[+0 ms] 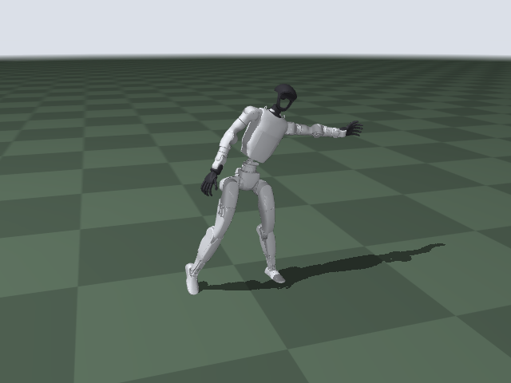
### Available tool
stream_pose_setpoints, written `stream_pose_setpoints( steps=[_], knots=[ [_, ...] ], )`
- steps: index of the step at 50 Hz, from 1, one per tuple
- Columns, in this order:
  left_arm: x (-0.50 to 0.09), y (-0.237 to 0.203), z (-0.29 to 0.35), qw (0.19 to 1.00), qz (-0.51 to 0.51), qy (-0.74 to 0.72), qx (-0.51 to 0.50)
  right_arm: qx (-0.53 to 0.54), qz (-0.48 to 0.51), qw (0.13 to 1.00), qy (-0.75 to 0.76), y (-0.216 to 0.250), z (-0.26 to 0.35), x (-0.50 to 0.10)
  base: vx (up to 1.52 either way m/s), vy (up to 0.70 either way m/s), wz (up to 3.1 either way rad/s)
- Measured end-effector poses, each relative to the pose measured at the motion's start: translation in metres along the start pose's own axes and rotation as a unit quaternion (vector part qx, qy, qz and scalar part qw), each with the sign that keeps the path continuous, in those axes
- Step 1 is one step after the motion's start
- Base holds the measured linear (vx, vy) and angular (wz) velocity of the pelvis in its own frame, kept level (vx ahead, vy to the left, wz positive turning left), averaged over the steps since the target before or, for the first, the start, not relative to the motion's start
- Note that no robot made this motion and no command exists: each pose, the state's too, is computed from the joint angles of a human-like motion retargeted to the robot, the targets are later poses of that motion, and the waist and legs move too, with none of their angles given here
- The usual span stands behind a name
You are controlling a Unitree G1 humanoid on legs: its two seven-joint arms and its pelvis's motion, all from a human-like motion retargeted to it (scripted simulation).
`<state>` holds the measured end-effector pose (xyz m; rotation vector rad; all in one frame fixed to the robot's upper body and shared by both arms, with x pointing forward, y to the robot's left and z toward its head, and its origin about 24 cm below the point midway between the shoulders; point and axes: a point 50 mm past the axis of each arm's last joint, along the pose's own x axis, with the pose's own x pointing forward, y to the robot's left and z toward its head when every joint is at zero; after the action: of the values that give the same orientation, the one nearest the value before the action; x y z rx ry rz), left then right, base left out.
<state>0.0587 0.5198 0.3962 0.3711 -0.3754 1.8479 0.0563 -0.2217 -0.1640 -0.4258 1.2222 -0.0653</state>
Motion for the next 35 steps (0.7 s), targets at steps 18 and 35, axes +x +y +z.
stream_pose_setpoints(
  steps=[18, 35],
  knots=[
    [-0.104, -0.052, -0.193, 0.976, -0.114, 0.119, 0.142, 0.008, -0.156, 0.987, 0.041, -0.091, -0.04, -0.01, -0.03, 0.05, -0.05],
    [0.013, 0.045, 0.049, 0.959, 0.015, -0.222, 0.177, 0.014, -0.259, 0.965, 0.037, -0.15, -0.035, -0.017, -0.07, -0.24, -0.88]
  ],
)
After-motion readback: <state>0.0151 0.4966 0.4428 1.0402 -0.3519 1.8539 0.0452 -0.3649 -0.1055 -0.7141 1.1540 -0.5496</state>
